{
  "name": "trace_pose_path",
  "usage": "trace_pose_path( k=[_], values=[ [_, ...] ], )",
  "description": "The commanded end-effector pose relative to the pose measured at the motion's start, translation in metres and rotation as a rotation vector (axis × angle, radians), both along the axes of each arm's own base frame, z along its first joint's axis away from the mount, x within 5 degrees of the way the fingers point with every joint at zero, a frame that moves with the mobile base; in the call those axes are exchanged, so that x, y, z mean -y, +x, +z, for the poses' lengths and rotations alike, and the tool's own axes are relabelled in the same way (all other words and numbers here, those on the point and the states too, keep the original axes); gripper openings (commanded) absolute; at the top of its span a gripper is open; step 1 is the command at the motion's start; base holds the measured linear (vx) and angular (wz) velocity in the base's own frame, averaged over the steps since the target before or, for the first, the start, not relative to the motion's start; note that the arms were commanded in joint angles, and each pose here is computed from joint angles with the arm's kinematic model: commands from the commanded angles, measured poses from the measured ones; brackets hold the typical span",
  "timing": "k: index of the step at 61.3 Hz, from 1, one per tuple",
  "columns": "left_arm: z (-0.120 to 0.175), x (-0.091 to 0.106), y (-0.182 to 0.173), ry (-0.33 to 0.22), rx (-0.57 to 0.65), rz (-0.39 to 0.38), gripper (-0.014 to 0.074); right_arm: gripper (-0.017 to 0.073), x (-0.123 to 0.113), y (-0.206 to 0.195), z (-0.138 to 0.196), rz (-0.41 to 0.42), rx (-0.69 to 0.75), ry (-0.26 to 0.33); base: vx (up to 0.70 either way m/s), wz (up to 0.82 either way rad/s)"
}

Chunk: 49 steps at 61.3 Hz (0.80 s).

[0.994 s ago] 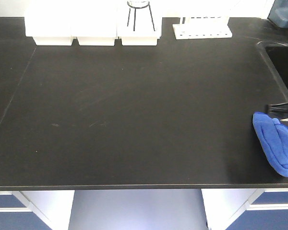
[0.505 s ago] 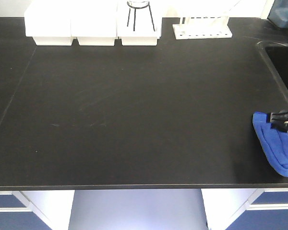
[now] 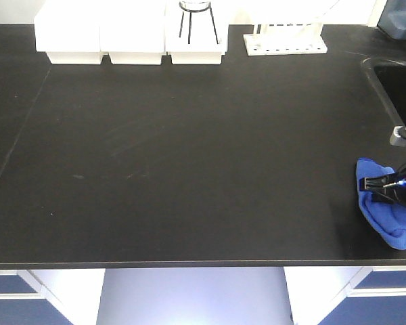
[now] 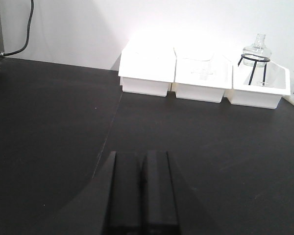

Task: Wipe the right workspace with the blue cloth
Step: 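Lower the right gripper onto the blue cloth and close on it, then lift the blue cloth off the counter with the right gripper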

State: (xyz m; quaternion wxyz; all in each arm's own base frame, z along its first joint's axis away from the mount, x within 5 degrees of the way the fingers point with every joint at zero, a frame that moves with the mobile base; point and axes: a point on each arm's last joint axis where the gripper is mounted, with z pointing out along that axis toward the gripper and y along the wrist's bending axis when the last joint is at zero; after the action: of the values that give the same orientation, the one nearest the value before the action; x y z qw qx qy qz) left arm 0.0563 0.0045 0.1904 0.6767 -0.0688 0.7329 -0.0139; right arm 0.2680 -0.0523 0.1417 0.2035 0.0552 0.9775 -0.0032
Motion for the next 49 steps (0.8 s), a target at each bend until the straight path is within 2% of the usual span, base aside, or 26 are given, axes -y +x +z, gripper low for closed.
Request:
trace_pose_path(
  k=[1,10,18,28,40,44,49],
  values=[
    [-0.002,0.001,0.000,-0.004,0.068,-0.010,-0.0006,0.0143,0.003,0.008,0.015,0.047,0.082,-0.047,0.00,0.00],
    [-0.002,0.001,0.000,-0.004,0.068,-0.010,-0.0006,-0.0014,0.002,0.007,0.024,0.036,0.120,-0.045,0.00,0.00],
    [-0.002,0.001,0.000,-0.004,0.068,-0.010,-0.0006,-0.0010,0.001,0.004,0.049,0.025,0.221,-0.066,0.00,0.00],
    [-0.002,0.001,0.000,-0.004,0.068,-0.010,-0.0006,-0.0007,-0.004,-0.013,0.089,0.009,0.350,-0.064,0.00,0.00],
    [-0.002,0.001,0.000,-0.004,0.068,-0.010,-0.0006,-0.0007,-0.015,-0.049,0.138,0.133,0.463,-0.131,0.00,0.00],
    [-0.002,0.001,0.000,-0.004,0.068,-0.010,-0.0006,-0.0007,-0.020,-0.060,0.149,0.145,0.503,-0.119,0.00,0.00],
    [-0.002,0.001,0.000,-0.004,0.068,-0.010,-0.0006,-0.0007,-0.027,-0.073,0.158,0.138,0.518,-0.055,0.00,0.00]
  ],
)
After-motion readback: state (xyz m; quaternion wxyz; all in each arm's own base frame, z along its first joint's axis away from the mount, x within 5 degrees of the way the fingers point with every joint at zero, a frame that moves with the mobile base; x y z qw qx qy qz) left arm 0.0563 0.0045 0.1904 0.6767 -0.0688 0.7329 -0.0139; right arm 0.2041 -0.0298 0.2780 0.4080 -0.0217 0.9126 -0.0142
